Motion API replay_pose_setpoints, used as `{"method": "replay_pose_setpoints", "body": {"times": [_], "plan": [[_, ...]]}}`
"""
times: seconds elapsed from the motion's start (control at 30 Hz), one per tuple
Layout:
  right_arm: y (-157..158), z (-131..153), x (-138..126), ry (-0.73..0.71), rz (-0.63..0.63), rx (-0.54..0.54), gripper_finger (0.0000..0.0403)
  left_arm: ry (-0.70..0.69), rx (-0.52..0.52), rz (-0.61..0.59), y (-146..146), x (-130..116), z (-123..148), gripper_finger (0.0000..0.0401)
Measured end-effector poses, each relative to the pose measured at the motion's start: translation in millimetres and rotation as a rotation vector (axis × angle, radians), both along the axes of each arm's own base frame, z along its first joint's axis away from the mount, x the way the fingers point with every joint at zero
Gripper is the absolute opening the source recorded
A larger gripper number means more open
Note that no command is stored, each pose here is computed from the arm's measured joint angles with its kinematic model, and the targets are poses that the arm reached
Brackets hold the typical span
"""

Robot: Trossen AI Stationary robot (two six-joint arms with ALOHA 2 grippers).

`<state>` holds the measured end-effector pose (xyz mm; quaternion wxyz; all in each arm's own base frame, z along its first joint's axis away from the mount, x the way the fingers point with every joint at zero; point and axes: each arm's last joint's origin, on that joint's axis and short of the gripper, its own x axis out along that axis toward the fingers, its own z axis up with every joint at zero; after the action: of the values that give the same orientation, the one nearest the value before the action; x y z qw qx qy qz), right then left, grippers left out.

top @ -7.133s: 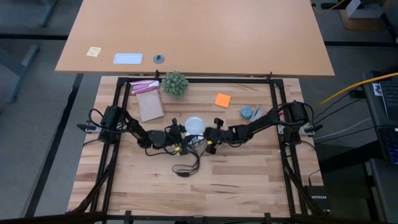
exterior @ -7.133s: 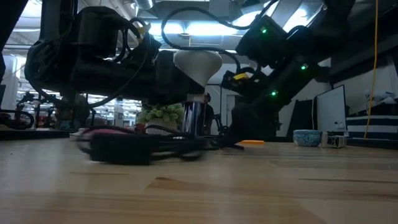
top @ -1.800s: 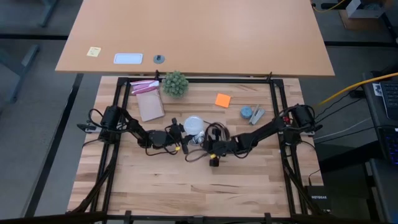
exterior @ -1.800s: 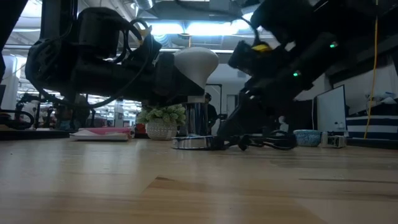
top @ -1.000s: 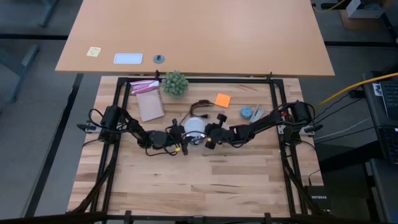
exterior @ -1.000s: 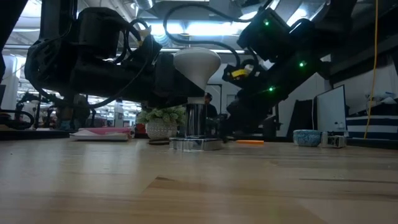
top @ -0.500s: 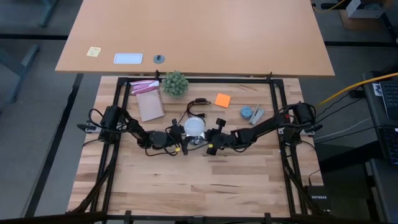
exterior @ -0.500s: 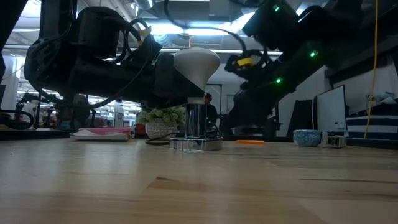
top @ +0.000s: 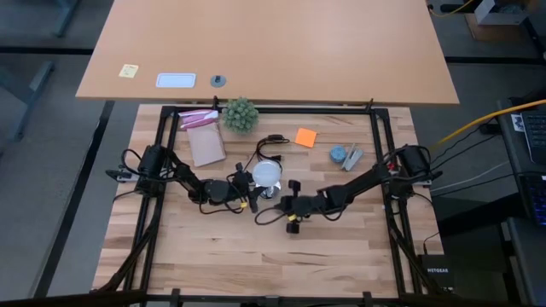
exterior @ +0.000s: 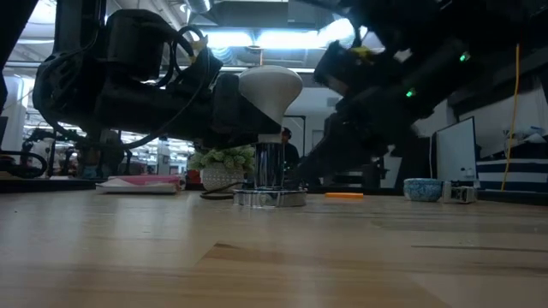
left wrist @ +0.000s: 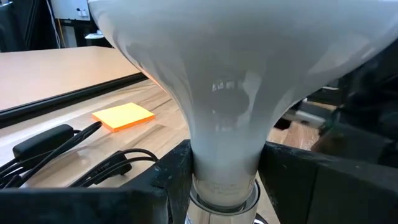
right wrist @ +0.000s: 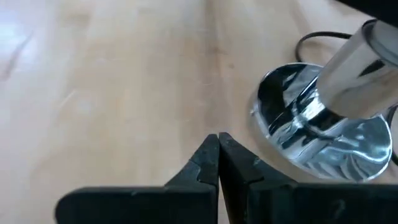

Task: Screw lightbulb
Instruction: Insert the white lightbulb into the silver lamp

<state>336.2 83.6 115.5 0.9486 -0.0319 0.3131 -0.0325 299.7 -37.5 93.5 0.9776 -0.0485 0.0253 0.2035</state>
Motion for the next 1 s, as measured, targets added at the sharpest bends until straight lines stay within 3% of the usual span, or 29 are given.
{"method": "replay_pose_setpoints", "body": {"times": [0.3,1.0], "plan": [[-20.8,-18.8,2.8,0.058,-0.128,-0.078,0.0007,0.000,0.000,0.001,0.0,0.0,0.2,0.0153],[-42.2,-15.8,2.5,0.029,-0.376,-0.251,0.0007,0.005,0.001,-0.002,0.1,-0.1,-0.3,0.0153]]}}
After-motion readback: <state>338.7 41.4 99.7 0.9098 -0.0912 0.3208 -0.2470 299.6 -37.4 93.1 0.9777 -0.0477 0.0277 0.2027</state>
